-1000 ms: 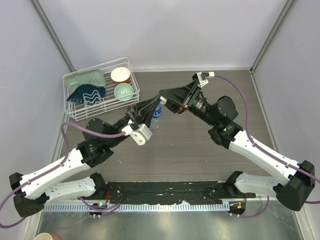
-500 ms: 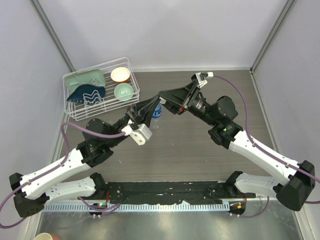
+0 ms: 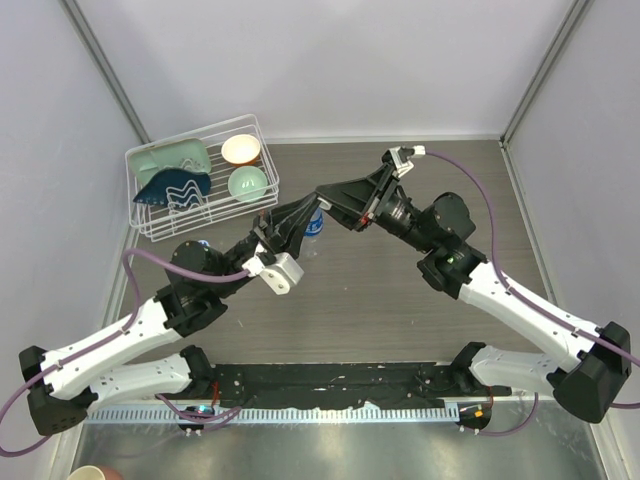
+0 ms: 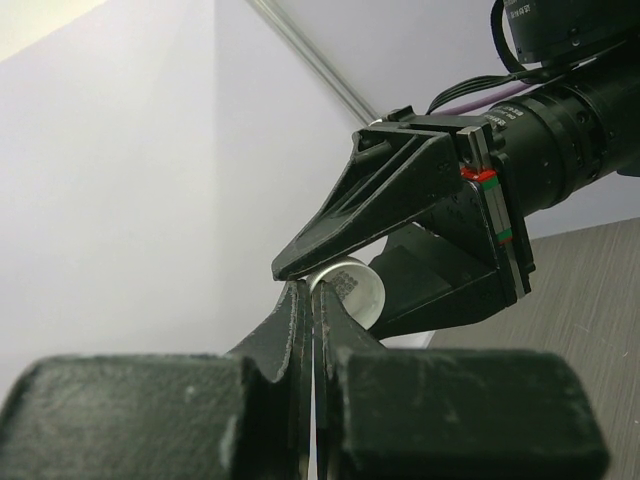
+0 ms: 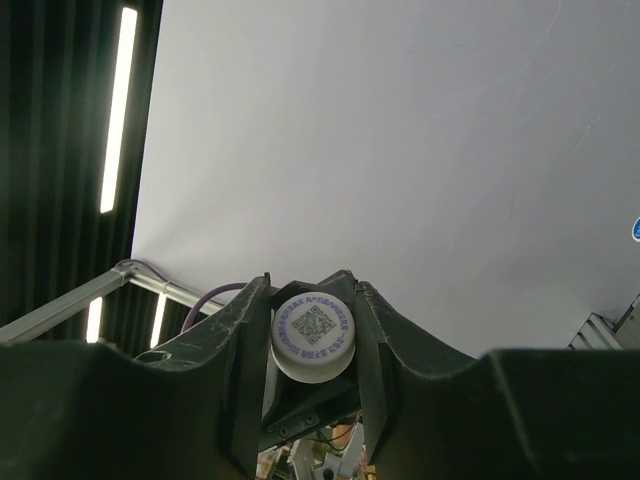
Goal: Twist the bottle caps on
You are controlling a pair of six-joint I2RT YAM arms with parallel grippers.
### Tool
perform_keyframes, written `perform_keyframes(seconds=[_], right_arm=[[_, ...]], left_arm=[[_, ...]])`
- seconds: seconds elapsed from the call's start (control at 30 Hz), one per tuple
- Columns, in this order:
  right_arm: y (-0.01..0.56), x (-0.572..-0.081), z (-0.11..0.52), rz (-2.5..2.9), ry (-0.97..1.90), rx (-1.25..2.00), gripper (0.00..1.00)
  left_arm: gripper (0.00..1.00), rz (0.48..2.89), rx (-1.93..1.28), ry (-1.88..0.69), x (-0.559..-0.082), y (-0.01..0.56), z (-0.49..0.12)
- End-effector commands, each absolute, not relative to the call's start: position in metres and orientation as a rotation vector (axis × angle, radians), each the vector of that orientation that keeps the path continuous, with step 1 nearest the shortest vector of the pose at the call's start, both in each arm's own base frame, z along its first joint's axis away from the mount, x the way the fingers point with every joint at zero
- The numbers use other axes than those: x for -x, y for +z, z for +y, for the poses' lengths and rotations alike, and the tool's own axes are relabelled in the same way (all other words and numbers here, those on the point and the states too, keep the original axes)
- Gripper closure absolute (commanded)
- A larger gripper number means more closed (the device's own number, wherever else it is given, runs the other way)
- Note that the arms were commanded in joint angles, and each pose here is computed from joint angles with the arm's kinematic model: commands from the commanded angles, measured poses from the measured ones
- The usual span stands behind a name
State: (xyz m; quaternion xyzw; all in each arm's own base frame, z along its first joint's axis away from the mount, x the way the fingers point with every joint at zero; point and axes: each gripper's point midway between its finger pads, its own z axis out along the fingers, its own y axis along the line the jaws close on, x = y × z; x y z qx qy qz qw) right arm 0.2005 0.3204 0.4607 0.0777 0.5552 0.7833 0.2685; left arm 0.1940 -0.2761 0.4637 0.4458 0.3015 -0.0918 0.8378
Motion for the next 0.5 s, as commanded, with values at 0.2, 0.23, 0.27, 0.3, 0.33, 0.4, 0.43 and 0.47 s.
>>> perform_keyframes(seconds=[0.2,0.23,0.27,0.3,0.33,0.4,0.43,0.47], right_arm=[[0.497,-0.172,0.297,1.336,2.154,-0.103,0.56],[0.497,-0.171,0.297,1.337,2.156,-0.1,0.53],[0.496,-0.17,0.297,1.336,2.155,-0.094,0.52],[0.497,-0.17,0.296,1.333,2.156,-0.091,0.51],[0.498,-0.169,0.296,1.331,2.158,-0.086,0.49],[0.498,-0.169,0.297,1.331,2.16,-0.087,0.49],[0.499,-0.168,0.296,1.328,2.159,-0.084,0.49],[0.499,-0.168,0.296,1.325,2.161,-0.081,0.48]], left_arm=[[1.0,0.709,-0.865,-0.152,-0.21,0.461,-0.26],[1.0,0.713,-0.863,-0.148,-0.211,0.46,-0.259],[1.0,0.714,-0.859,-0.146,-0.212,0.461,-0.257],[1.0,0.718,-0.861,-0.143,-0.213,0.459,-0.258],[1.0,0.718,-0.857,-0.141,-0.213,0.459,-0.257],[1.0,0.716,-0.852,-0.139,-0.213,0.46,-0.255],[1.0,0.718,-0.851,-0.137,-0.214,0.46,-0.255],[1.0,0.719,-0.848,-0.134,-0.214,0.46,-0.254]])
